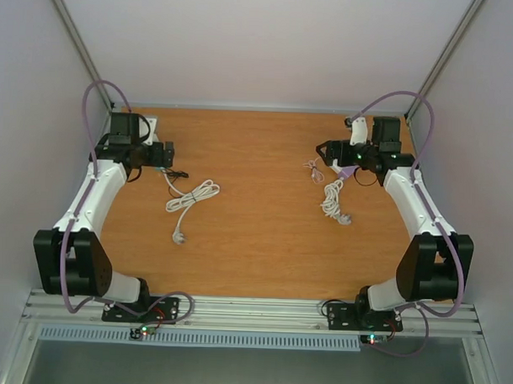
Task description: Pull the plug off the socket
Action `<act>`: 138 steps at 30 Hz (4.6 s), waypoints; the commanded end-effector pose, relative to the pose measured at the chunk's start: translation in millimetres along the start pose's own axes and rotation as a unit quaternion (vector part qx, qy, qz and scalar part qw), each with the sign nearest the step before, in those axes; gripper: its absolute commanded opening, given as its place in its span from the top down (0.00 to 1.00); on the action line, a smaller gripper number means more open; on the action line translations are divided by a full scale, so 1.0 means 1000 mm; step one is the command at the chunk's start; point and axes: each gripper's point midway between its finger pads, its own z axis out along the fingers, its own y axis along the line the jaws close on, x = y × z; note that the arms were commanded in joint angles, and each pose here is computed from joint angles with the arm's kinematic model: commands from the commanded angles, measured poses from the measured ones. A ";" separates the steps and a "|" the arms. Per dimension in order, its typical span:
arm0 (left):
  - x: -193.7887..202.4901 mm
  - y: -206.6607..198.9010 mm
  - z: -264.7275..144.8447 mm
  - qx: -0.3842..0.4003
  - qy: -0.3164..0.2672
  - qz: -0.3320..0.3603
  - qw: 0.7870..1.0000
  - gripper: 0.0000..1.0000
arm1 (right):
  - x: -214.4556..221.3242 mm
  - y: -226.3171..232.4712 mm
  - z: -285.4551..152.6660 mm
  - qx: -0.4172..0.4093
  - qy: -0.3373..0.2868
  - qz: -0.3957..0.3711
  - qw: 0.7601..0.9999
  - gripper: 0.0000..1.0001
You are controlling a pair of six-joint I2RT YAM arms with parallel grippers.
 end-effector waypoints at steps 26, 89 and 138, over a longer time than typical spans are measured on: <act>0.016 0.054 -0.025 0.033 0.016 -0.107 0.994 0.00 | 0.094 0.288 0.159 -0.264 0.144 -0.225 0.927 0.02; 0.022 0.096 -0.055 -0.046 -0.028 -0.131 0.990 0.00 | 0.269 0.282 0.189 -0.198 0.298 -0.423 0.833 0.53; 0.031 -0.063 0.088 0.253 0.104 -0.009 0.962 0.45 | 0.129 0.134 0.079 -0.168 0.148 -0.340 0.914 0.29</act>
